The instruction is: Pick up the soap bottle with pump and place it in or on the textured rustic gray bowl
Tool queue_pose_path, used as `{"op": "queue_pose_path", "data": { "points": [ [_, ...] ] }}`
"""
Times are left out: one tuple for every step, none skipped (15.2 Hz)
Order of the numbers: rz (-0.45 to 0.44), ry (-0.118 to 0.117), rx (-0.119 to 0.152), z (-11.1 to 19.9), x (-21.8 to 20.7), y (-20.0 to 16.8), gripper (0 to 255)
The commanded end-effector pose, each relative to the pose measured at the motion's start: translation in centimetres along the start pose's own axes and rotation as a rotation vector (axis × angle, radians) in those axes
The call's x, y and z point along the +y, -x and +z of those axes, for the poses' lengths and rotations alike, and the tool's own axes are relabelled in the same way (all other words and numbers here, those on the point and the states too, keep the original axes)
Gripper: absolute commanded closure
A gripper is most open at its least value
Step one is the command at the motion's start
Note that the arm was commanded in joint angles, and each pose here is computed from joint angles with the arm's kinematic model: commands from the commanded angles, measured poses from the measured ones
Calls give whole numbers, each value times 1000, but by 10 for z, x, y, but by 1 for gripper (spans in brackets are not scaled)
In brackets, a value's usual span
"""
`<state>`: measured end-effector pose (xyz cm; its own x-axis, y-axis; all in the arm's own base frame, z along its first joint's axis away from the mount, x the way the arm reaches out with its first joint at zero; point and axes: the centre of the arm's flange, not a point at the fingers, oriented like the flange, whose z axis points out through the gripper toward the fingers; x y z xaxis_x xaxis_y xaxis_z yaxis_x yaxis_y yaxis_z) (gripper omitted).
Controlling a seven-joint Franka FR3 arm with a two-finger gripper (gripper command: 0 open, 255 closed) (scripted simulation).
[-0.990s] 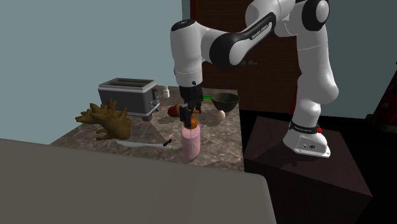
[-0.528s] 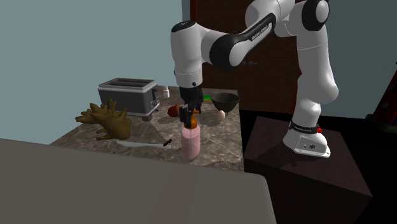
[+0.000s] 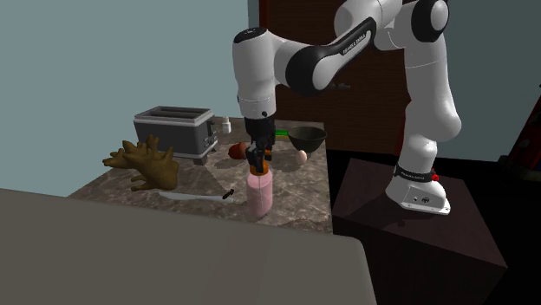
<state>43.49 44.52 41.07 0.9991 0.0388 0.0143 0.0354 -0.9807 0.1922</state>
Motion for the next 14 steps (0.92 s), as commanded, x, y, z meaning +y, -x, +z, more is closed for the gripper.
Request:
{"op": "queue_pose_path", "data": {
  "points": [
    [0, 1, -2, 1, 0, 0, 255],
    [0, 1, -2, 2, 0, 0, 255],
    [0, 1, -2, -4, 1, 0, 255],
    [0, 1, -2, -9, 2, 0, 255],
    [0, 1, -2, -14, 3, 0, 255],
    [0, 1, -2, -19, 4, 0, 255],
    [0, 1, -2, -24, 5, 0, 255],
    [0, 1, -2, -29, 6, 0, 255],
    [0, 1, -2, -35, 7, 0, 255],
    [0, 1, -2, -40, 8, 0, 255],
    [0, 1, -2, -45, 9, -1, 255],
    [0, 1, -2, -50, 10, -1, 255],
    [0, 1, -2, -55, 11, -1, 255],
    [0, 1, -2, -61, 12, -1, 255]
  ]
}}
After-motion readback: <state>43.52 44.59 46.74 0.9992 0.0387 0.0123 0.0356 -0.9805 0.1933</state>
